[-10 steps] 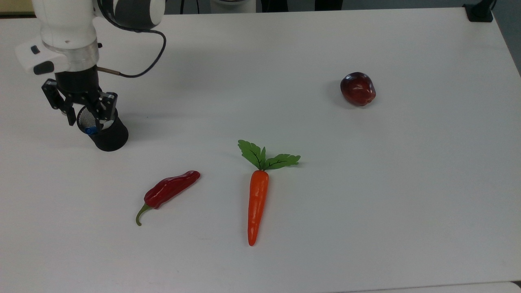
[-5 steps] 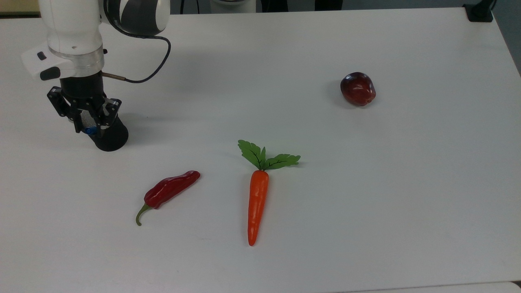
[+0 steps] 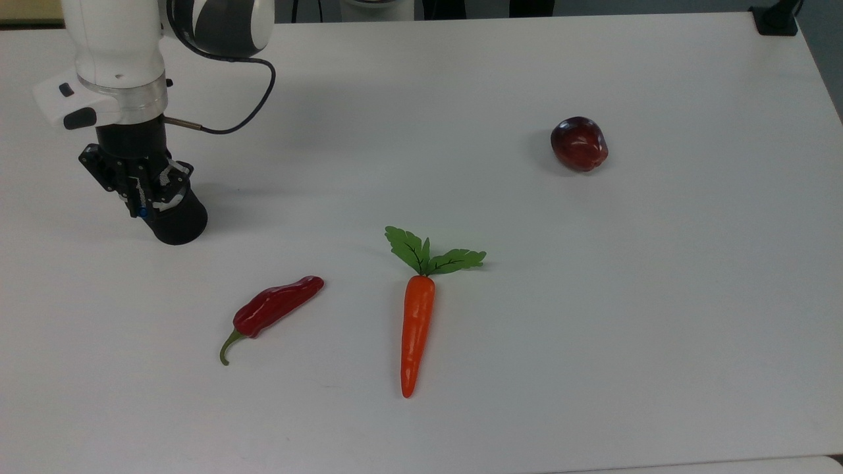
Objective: Take marker pen
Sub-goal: 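Lift the marker straight up out of the pen cup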
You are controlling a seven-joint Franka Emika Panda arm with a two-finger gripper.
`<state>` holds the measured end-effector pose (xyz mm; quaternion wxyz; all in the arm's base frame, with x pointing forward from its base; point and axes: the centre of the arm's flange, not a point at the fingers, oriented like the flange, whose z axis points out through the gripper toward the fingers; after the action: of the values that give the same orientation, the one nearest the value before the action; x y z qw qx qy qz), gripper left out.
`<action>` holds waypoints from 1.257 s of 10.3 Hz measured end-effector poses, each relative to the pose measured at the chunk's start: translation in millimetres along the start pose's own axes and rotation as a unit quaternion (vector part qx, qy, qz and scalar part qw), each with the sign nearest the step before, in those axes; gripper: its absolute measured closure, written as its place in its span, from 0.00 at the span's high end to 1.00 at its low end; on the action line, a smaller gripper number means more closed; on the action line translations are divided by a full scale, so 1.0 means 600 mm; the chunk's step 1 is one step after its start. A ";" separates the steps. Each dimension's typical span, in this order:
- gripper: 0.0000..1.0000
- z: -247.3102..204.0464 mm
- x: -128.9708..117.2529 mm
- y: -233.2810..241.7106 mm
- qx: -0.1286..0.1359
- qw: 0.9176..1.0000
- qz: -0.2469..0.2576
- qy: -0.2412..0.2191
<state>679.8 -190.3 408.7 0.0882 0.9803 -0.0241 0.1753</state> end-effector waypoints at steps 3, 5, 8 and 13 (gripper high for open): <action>0.19 -0.003 0.002 0.002 -0.001 1.000 0.001 0.002; 0.19 -0.017 0.009 0.008 -0.003 1.000 0.004 0.010; 0.19 -0.067 0.022 0.026 -0.009 0.999 0.016 0.033; 0.19 -0.165 0.037 0.040 -0.014 0.996 0.049 0.074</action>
<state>665.1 -196.2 511.6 0.0951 0.9609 -0.0677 0.2512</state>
